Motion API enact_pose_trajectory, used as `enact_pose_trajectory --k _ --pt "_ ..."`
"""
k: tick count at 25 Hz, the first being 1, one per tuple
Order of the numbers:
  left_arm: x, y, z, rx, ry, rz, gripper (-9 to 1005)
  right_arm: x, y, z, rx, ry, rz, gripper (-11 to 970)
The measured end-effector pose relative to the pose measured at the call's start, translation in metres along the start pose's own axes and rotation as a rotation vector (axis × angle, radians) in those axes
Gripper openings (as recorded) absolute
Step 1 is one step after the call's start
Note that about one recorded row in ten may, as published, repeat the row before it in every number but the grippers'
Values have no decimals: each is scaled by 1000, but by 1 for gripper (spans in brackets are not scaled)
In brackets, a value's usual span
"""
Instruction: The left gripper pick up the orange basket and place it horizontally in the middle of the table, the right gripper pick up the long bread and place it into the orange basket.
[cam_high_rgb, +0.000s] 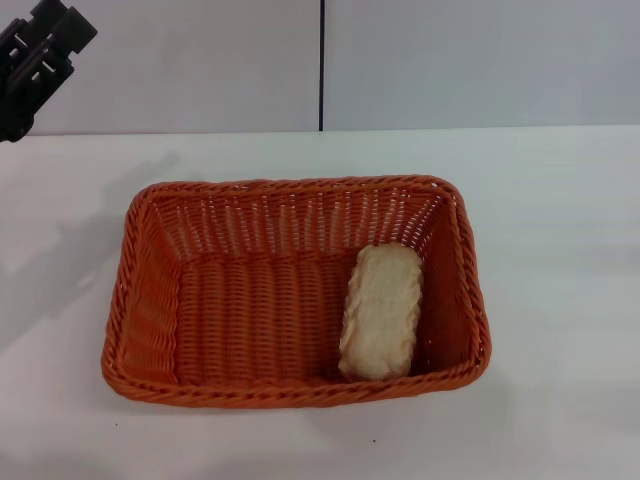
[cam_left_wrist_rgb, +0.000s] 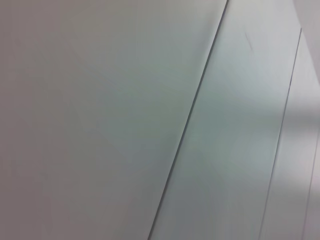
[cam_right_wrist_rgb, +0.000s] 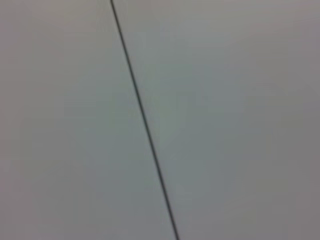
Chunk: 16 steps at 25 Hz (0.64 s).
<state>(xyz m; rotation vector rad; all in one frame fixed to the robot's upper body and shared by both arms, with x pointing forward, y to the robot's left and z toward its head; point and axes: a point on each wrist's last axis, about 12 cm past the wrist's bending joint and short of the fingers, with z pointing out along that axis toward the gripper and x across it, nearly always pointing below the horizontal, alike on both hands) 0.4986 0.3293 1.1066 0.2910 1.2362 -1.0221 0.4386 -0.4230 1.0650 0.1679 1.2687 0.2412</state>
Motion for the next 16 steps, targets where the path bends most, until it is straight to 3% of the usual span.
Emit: enact_pose_trajectory --k 10,16 --pt "1 0 -3 -20 -22 5 557 2 -4 -6 66 -15 -5 742" --pt "6 1 -11 -88 -85 45 557 4 -4 -7 75 -18 4 742"
